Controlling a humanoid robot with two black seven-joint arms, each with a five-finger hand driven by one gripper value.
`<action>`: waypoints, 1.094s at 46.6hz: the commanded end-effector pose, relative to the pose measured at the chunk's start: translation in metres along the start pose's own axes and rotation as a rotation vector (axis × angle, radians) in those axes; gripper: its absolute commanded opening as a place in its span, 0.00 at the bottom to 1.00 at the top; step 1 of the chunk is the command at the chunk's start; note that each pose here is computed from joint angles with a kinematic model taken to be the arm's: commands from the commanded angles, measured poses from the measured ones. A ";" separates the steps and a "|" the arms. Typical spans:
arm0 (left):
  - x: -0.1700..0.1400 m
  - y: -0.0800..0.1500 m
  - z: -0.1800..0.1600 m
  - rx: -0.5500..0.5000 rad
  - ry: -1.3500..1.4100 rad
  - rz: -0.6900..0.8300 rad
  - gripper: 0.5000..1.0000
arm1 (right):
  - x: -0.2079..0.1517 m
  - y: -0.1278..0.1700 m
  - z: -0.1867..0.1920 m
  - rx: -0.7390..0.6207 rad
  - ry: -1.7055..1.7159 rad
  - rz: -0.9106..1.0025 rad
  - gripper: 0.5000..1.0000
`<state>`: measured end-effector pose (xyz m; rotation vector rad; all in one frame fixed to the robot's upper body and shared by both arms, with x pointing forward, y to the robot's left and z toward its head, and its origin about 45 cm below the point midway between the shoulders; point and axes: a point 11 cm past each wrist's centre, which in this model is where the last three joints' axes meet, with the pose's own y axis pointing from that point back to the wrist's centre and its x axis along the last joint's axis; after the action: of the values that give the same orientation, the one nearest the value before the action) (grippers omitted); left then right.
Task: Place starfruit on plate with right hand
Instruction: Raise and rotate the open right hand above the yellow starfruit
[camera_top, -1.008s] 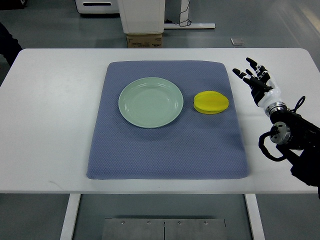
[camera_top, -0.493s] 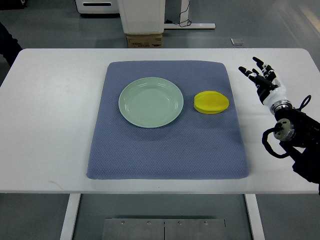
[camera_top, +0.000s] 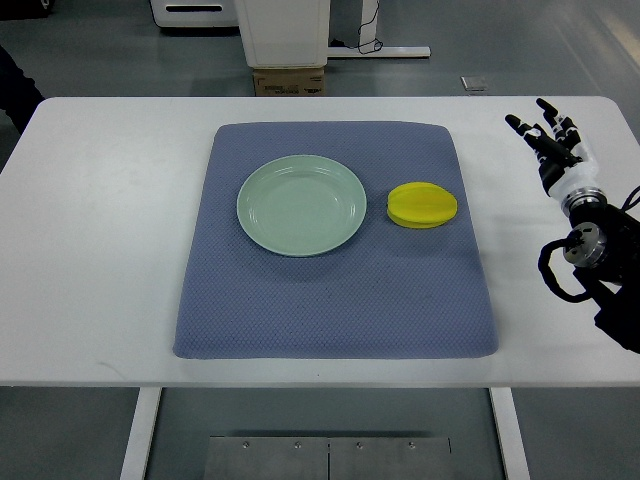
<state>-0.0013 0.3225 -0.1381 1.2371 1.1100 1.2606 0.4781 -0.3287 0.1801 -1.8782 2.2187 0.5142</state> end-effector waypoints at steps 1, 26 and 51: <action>0.000 0.000 0.000 0.000 0.000 -0.001 1.00 | 0.004 0.000 0.000 0.004 0.007 0.009 1.00; 0.000 0.000 0.000 0.000 0.000 -0.001 1.00 | -0.023 -0.001 0.003 0.017 0.150 -0.104 1.00; 0.000 0.000 0.000 0.000 0.001 0.001 1.00 | -0.086 0.022 0.013 0.048 0.361 -0.350 1.00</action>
<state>-0.0014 0.3226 -0.1381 1.2375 1.1096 1.2606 0.4747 -0.2472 0.1985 -2.3749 2.0116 0.1323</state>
